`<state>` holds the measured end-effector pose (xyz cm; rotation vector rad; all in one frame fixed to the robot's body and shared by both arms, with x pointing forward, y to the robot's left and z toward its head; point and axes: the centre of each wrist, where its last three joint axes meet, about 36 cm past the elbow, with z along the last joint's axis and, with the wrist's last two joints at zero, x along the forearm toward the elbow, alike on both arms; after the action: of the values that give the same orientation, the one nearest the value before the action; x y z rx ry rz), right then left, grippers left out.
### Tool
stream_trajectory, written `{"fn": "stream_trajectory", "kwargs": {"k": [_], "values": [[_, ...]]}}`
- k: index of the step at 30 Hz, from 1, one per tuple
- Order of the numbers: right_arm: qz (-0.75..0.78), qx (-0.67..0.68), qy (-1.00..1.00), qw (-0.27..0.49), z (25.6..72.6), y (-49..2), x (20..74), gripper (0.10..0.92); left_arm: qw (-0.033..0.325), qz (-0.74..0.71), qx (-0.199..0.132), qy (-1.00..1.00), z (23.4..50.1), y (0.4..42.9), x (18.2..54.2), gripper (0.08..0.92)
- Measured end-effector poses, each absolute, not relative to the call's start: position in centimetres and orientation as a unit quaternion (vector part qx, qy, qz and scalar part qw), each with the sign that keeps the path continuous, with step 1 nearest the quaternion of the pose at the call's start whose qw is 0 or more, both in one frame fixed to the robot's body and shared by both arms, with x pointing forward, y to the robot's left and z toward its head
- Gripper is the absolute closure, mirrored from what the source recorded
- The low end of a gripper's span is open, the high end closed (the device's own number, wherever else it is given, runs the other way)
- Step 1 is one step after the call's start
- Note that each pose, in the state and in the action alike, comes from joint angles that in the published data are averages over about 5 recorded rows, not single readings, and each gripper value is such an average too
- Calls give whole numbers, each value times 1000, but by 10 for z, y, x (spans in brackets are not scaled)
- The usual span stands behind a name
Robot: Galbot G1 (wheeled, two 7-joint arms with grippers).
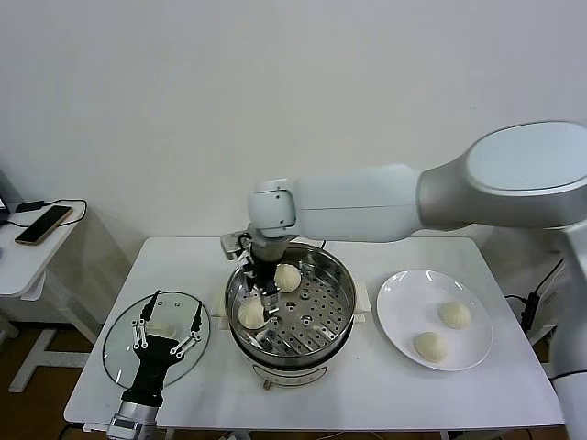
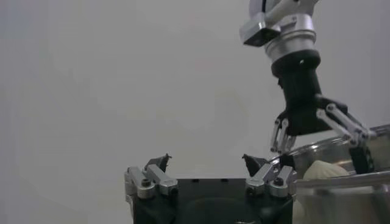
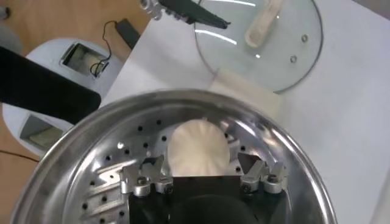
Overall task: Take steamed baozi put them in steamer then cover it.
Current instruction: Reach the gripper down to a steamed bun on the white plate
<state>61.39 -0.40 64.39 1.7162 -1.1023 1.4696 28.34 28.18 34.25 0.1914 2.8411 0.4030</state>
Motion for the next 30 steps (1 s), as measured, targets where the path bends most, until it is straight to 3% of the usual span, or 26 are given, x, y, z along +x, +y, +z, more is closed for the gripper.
{"fn": "stream_trajectory", "kwargs": {"k": [8,14,22,30], "values": [[554,620,-451,323,693,-117,625,200,129,139,68,980,342,280,283,177],[535,595,-489,347,701,-218,628,200,123,139,66,980,342,280,280,177],[502,571,-516,393,663,-336,617,200,108,141,66,982,340,280,278,177],[481,568,-508,434,603,-393,598,200,81,149,56,984,338,284,277,177]]}}
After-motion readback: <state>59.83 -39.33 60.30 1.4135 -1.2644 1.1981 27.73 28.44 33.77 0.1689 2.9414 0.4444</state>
